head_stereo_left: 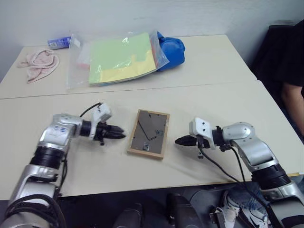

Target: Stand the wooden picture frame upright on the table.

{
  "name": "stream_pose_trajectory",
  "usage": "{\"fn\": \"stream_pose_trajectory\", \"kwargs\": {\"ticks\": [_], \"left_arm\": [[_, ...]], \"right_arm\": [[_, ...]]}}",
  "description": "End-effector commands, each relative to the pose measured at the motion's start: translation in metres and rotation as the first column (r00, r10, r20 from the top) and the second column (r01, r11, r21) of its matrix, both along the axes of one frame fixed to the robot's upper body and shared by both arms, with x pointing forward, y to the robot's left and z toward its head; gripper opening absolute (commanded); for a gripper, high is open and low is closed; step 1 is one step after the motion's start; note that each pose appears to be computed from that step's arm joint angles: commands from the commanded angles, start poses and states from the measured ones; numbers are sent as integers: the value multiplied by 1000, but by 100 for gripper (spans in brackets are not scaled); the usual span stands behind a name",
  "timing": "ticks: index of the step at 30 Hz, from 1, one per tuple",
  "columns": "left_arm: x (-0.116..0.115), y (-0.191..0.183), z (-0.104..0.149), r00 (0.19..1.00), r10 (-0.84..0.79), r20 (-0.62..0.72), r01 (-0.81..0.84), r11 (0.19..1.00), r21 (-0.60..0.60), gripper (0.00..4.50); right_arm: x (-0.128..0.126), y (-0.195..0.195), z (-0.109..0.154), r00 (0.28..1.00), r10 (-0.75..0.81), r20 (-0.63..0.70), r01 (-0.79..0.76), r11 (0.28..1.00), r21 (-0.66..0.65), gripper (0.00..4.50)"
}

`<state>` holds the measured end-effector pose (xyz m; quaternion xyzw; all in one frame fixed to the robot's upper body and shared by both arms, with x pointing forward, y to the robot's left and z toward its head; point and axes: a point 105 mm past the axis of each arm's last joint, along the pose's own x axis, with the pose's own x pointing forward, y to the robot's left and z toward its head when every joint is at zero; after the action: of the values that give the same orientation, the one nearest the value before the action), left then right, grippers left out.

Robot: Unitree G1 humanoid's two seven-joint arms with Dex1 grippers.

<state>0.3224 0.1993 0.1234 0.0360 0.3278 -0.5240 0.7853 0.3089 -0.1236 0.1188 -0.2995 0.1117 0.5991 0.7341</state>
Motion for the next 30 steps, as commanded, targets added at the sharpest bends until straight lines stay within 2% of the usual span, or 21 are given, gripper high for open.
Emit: {"fn": "stream_pose_trajectory", "kwargs": {"ticks": [1,6,12,15,19,23,30], "left_arm": [[-11,-11,10,976,35,-214,-63,990,-128,285],[-4,-28,2,916,91,-391,-169,971,-169,447],[-8,-62,-23,867,37,-496,-125,982,-144,449],[-15,-80,-27,852,-20,-522,-70,986,-151,449],[-19,-101,-21,834,-94,-544,-33,975,-218,449],[-12,-103,-12,841,-87,-535,-63,965,-255,359],[-7,-96,2,854,-94,-511,-88,943,-320,133]], "right_arm": [[-4,7,5,996,78,49,-77,996,-34,0],[-9,22,-4,986,149,79,-143,987,-69,0],[-5,42,-8,982,159,106,-154,987,-49,0],[-4,47,-9,980,162,114,-158,986,-48,0],[-1,50,-7,982,149,115,-147,989,-31,0],[1,45,-8,984,135,113,-132,991,-33,0],[-2,34,-4,989,86,118,-86,996,-3,0]]}}
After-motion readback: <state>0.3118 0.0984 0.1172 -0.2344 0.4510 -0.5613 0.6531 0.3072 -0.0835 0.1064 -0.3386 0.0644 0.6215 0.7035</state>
